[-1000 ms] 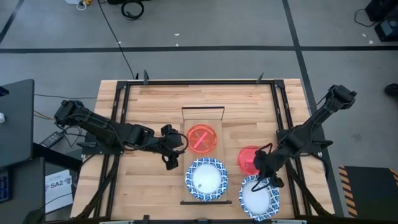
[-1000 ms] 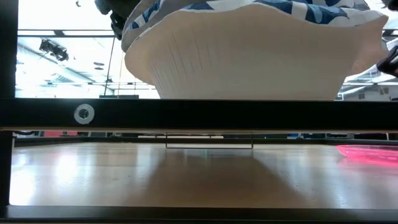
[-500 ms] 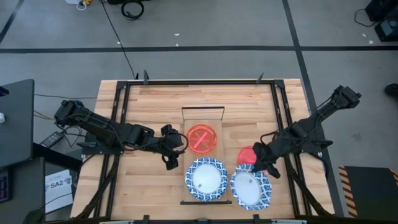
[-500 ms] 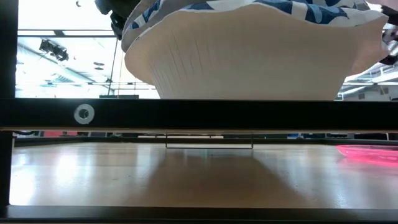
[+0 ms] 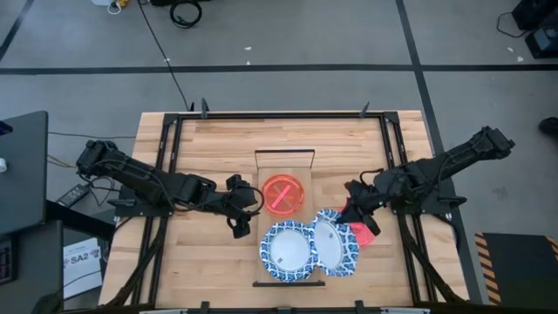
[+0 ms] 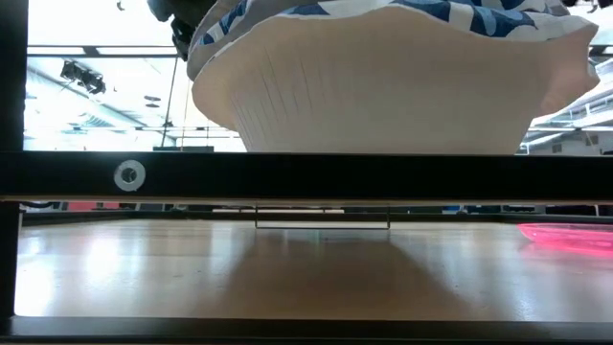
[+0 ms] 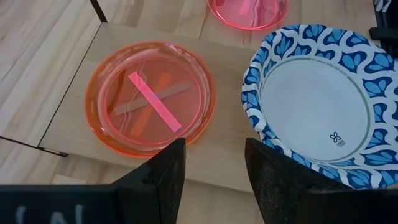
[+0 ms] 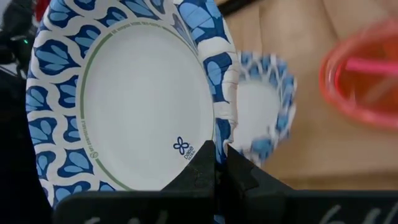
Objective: Place and stack plates onto a shelf
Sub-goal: Stack the blue patterned bowl on the blue patterned bowl on the shelf
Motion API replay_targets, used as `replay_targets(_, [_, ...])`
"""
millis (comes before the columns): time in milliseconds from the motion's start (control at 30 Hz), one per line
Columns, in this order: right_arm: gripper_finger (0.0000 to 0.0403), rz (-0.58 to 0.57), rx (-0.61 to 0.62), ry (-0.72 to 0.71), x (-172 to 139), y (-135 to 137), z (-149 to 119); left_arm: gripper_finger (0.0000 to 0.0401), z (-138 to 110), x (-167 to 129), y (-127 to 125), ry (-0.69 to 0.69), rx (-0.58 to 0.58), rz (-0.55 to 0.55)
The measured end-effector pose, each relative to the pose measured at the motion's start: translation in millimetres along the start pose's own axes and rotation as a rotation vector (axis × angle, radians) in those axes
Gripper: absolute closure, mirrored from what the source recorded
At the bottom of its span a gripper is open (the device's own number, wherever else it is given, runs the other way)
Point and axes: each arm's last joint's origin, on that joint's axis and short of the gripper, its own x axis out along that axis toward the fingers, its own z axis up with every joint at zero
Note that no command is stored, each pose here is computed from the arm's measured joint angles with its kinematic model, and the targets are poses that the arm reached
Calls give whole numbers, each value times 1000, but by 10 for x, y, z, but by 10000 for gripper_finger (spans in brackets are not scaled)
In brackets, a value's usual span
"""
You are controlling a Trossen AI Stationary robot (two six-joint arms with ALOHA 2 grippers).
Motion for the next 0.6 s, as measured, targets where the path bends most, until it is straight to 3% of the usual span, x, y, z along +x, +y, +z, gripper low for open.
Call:
replay_targets(233, [393,8,-102,-25,49,96,381,229,-1,0,2,2,3,1])
replay_targets(600, [392,-109,-224,185,490,74,830,229,-2,0,2,3,4,2])
